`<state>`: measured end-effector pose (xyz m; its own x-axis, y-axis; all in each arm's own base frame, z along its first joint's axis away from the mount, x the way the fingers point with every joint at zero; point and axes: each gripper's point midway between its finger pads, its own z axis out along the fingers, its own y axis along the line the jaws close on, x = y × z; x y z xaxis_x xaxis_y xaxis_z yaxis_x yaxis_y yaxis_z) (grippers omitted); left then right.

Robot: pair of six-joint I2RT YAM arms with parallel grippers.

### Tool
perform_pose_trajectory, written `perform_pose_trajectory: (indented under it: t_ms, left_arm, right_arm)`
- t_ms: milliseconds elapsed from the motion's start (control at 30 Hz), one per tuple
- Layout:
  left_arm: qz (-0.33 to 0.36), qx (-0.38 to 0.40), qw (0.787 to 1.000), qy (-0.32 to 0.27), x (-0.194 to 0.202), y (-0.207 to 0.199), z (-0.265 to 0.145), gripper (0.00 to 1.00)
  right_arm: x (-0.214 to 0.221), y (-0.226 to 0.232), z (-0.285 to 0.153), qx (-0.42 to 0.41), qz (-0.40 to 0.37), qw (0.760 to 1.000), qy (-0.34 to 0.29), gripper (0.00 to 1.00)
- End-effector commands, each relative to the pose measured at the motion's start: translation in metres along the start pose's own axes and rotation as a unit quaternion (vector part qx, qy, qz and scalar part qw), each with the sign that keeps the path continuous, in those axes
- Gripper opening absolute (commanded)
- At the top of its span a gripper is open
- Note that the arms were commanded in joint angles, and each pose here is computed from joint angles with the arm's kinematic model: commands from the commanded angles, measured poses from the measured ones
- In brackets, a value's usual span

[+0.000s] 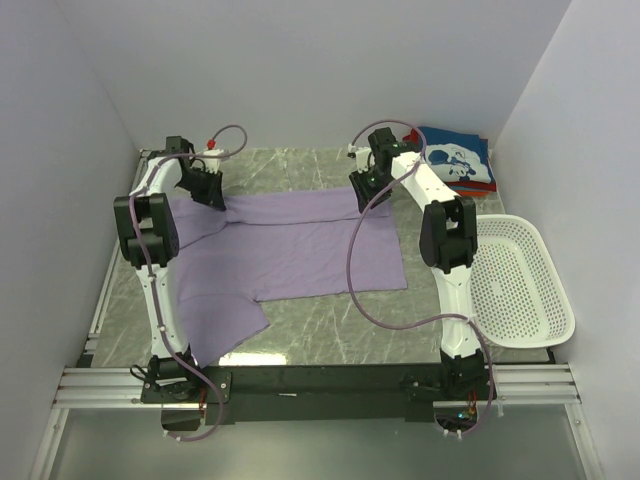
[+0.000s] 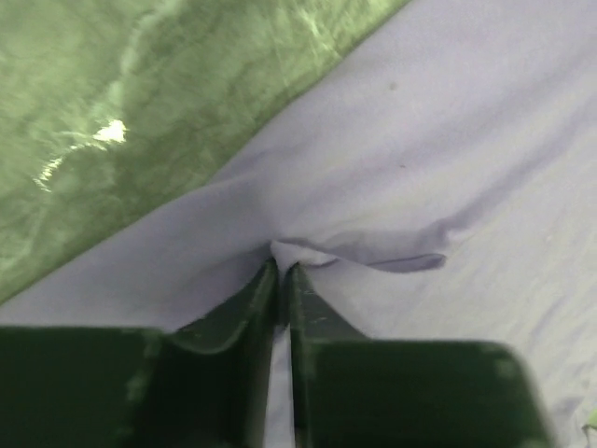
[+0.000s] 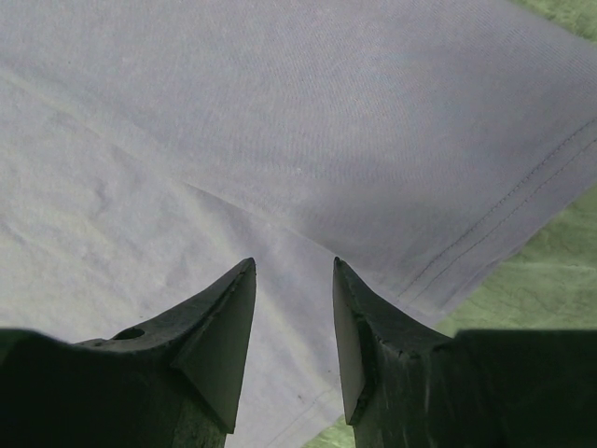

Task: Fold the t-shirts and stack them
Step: Fold the tshirt

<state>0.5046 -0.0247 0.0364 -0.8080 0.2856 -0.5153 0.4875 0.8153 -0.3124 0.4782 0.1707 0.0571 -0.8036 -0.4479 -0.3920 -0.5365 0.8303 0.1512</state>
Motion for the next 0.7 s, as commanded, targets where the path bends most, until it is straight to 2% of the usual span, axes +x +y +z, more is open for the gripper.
perform_pose_trajectory:
  t_ms: [0, 100, 233, 267, 333, 367, 567, 667]
  left_arm:
    - [0.045, 0.010, 0.998, -0.034, -0.026, -0.025, -0.030, 0.11]
    - [0.051, 0.012, 0.998, -0.036, -0.025, -0.035, -0.041, 0.01]
    - [0.066, 0.006, 0.997, -0.035, -0.015, -0.055, -0.053, 0.00]
    - [0.059, 0.011, 0.998, -0.019, 0.000, -0.060, -0.049, 0.01]
    - [0.066, 0.012, 0.998, -0.017, 0.005, -0.076, -0.055, 0.07]
    - [0.060, 0.023, 0.998, 0.002, 0.022, -0.084, -0.051, 0.13]
    - [0.109, 0.055, 0.989, 0.084, 0.089, -0.135, -0.052, 0.33]
    - [0.137, 0.064, 0.983, 0.100, 0.104, -0.152, -0.069, 0.41]
  right_arm:
    - [-0.011, 0.002, -0.020, 0.004, -0.003, 1.000, -0.022, 0.46]
    - [-0.012, 0.003, -0.023, 0.002, -0.003, 1.000, -0.025, 0.46]
    - [-0.014, 0.006, -0.026, -0.005, -0.002, 1.000, -0.028, 0.45]
    - [-0.014, 0.007, -0.026, -0.007, -0.002, 1.000, -0.029, 0.46]
    - [-0.014, 0.008, -0.027, -0.010, -0.002, 1.000, -0.029, 0.45]
    - [-0.014, 0.008, -0.025, -0.011, -0.003, 1.000, -0.026, 0.46]
    - [-0.016, 0.009, -0.025, -0.014, -0.008, 1.000, -0.027, 0.46]
    - [-0.019, 0.011, -0.025, -0.019, -0.008, 0.999, -0.027, 0.46]
